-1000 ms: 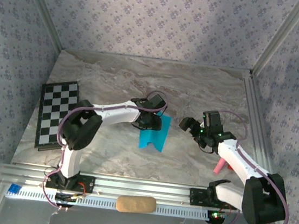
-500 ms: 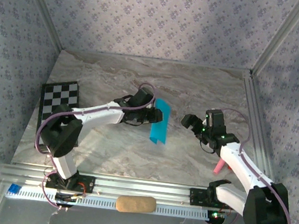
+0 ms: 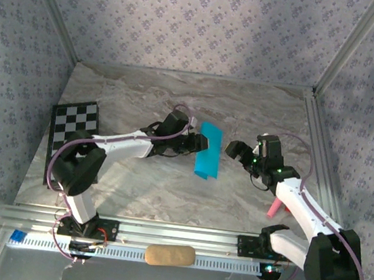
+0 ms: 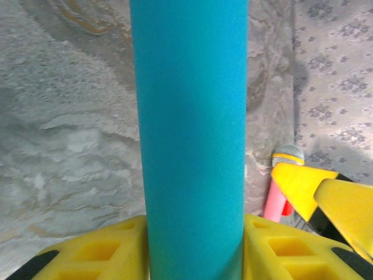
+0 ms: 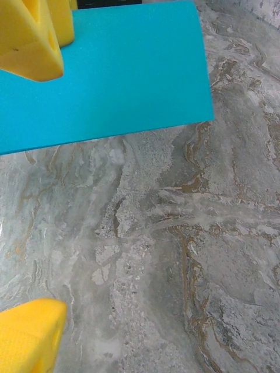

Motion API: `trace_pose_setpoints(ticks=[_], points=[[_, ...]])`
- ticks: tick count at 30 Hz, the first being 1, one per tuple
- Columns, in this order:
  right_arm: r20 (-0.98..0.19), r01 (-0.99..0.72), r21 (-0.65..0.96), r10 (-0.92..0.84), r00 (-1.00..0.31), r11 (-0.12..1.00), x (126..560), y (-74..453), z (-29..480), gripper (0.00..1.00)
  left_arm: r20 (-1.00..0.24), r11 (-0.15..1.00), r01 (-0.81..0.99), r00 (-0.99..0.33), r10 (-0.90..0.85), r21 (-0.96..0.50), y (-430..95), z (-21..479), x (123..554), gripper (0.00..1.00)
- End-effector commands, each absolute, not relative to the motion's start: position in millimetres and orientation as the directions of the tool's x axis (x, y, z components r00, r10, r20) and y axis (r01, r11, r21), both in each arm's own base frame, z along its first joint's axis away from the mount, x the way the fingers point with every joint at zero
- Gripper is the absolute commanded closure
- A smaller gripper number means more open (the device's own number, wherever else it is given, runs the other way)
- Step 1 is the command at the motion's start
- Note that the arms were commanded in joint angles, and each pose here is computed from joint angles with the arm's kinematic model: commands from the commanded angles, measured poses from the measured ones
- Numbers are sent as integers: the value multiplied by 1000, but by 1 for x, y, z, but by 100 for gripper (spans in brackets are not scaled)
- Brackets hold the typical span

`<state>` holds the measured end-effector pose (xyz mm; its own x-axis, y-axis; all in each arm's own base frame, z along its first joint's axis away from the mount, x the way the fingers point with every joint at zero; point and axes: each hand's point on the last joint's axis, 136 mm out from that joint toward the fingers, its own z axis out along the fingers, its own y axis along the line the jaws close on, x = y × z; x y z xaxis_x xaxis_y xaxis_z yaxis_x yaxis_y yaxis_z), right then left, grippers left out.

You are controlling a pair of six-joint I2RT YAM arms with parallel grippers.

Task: Fold a paper plane with a square sheet of paper (pick it up from the middle)
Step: First fold the square sheet of paper in half at the center of the table.

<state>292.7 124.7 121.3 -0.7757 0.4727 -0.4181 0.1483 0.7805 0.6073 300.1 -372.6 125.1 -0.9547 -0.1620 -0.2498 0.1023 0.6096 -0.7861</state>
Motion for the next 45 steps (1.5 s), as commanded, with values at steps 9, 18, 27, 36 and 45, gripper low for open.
trace_pose_setpoints(ticks=[9, 18, 27, 36, 45], points=[[-451, 84, 632, 453, -769, 770, 299, 130, 139, 3, -184, 555, 56, -967, -177, -830, -379, 99, 302, 58], [-416, 87, 644, 443, -794, 760, 297, 135, 130, 4, -160, 583, 11, -966, -205, -813, -368, 74, 298, 57], [-378, 97, 654, 435, -817, 750, 295, 139, 121, 4, -178, 632, 7, -962, -207, -775, -356, 66, 295, 57], [-358, 102, 655, 426, -831, 748, 295, 142, 114, 4, -167, 659, -3, -967, -194, -752, -355, 51, 294, 56], [-338, 96, 653, 402, -851, 752, 304, 155, 107, 7, -170, 718, -16, -968, -187, -696, -346, 37, 292, 55]])
